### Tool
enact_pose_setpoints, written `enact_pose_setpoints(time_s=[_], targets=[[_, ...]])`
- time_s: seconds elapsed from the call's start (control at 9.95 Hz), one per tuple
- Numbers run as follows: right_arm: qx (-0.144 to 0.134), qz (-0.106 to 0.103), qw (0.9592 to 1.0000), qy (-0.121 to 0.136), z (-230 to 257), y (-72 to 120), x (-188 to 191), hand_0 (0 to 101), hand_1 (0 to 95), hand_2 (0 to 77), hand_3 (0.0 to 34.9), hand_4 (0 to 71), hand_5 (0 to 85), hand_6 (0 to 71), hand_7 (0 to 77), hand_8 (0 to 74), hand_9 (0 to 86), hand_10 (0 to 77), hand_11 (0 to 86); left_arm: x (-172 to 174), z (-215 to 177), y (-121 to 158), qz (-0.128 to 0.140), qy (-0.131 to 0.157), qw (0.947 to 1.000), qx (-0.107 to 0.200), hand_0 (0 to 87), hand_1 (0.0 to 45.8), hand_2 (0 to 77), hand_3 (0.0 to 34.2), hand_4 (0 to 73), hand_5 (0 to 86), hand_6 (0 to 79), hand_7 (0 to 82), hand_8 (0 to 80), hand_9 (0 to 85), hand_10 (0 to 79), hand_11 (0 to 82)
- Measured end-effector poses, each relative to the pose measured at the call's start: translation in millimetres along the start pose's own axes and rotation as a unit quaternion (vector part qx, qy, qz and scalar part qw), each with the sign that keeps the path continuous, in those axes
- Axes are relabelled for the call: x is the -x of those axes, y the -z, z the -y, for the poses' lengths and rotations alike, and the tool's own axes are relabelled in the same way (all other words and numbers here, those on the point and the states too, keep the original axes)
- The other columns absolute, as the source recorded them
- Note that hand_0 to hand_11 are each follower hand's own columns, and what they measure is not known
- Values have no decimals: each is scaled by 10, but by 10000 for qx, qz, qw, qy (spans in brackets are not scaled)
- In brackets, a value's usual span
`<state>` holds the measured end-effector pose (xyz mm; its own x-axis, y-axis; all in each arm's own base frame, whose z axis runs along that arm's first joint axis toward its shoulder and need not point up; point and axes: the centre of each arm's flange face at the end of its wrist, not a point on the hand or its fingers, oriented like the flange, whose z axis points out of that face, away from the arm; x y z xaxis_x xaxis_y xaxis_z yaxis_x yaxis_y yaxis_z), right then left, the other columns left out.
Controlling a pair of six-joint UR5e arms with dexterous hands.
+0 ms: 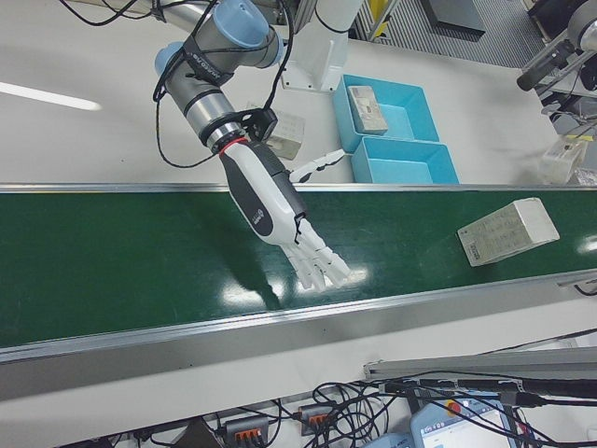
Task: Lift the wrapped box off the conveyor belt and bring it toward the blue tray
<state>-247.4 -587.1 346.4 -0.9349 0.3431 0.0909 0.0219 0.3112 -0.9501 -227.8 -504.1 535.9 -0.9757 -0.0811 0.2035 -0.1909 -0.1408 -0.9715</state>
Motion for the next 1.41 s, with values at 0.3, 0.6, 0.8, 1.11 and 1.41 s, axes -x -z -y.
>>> enact_pose_setpoints(time_s=[0.3, 0.6, 0.8, 1.11, 1.41], targets=[[74, 31, 9999, 140, 99, -69, -66, 445, 104, 71, 26, 22, 22, 0, 5, 11, 11, 0, 11, 0, 0, 0, 0, 0, 10000, 0, 0, 0, 5, 0, 0, 11, 0, 0, 0, 0, 0, 0], [64, 37, 9998, 168, 120, -57, -68, 457, 115, 71, 25, 27, 27, 0, 5, 11, 11, 0, 11, 0, 0, 0, 0, 0, 10000, 0, 0, 0, 11, 0, 0, 11, 0, 0, 0, 0, 0, 0], [103, 60, 9998, 160, 69, -74, -44, 473, 164, 87, 12, 33, 38, 0, 5, 0, 11, 5, 16, 0, 0, 0, 0, 0, 10000, 0, 0, 0, 11, 0, 0, 11, 0, 0, 0, 0, 0, 0], [144, 117, 9997, 154, 20, -84, 27, 473, 153, 98, 11, 33, 38, 0, 5, 0, 11, 5, 11, 0, 0, 0, 0, 0, 10000, 0, 0, 0, 11, 0, 0, 11, 0, 5, 0, 0, 0, 0], [167, 146, 9997, 141, 2, -65, 65, 481, 153, 98, 27, 44, 49, 0, 5, 0, 11, 0, 11, 0, 0, 0, 0, 0, 10000, 0, 0, 0, 11, 0, 0, 11, 0, 0, 0, 0, 0, 0]])
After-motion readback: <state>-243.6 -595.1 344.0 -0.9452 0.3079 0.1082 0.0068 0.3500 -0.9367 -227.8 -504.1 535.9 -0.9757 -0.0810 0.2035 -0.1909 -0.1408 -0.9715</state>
